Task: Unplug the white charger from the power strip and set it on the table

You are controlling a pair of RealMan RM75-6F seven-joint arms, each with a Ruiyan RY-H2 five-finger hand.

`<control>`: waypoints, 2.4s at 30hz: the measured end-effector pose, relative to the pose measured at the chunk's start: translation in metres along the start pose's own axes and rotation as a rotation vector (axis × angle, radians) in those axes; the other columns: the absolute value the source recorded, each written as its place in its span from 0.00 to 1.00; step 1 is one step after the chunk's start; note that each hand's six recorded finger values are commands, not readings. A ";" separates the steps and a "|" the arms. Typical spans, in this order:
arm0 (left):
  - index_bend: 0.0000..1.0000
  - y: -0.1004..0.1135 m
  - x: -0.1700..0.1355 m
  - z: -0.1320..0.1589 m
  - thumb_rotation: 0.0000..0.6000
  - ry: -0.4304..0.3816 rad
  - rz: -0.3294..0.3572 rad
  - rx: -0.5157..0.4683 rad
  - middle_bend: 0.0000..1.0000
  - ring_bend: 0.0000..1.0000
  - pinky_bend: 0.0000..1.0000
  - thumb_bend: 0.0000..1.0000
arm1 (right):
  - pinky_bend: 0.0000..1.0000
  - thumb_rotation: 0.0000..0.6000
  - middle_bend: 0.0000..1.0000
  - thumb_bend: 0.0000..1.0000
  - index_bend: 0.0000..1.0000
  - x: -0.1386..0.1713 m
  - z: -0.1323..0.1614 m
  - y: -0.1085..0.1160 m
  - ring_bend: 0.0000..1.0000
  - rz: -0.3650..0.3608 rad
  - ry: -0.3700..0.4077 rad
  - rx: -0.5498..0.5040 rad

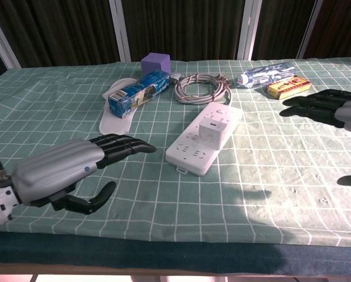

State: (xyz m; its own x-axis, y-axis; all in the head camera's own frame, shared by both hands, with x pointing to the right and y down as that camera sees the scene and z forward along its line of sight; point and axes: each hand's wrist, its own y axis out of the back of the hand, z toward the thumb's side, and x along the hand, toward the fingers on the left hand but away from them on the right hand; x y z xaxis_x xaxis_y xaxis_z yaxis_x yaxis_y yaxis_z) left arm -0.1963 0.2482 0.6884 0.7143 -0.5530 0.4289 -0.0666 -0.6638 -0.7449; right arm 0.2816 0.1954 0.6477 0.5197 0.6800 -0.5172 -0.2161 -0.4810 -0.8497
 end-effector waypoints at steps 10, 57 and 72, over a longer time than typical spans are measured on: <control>0.00 -0.010 0.064 0.008 1.00 0.038 0.007 -0.019 0.05 0.00 0.06 0.72 | 0.00 1.00 0.00 0.13 0.00 -0.053 0.018 -0.006 0.00 0.034 0.013 0.031; 0.00 -0.052 0.086 0.010 1.00 0.047 -0.116 0.073 0.07 0.00 0.06 0.72 | 0.20 1.00 0.26 0.33 0.33 -0.146 0.081 -0.010 0.09 -0.018 0.060 0.310; 0.00 -0.055 0.084 0.011 1.00 0.045 -0.125 0.075 0.07 0.00 0.06 0.72 | 0.37 1.00 0.35 0.38 0.52 -0.153 0.087 -0.011 0.25 -0.060 0.048 0.318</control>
State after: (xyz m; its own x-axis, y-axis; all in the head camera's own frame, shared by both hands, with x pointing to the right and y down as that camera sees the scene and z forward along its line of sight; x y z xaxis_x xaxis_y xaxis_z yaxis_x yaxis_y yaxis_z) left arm -0.1250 0.2444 0.7598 0.6815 -0.4914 0.5423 0.0749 -0.6903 -0.7196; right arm 0.1329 0.1445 0.7272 0.5763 0.6711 -0.4664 -0.4276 -0.2387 -0.8719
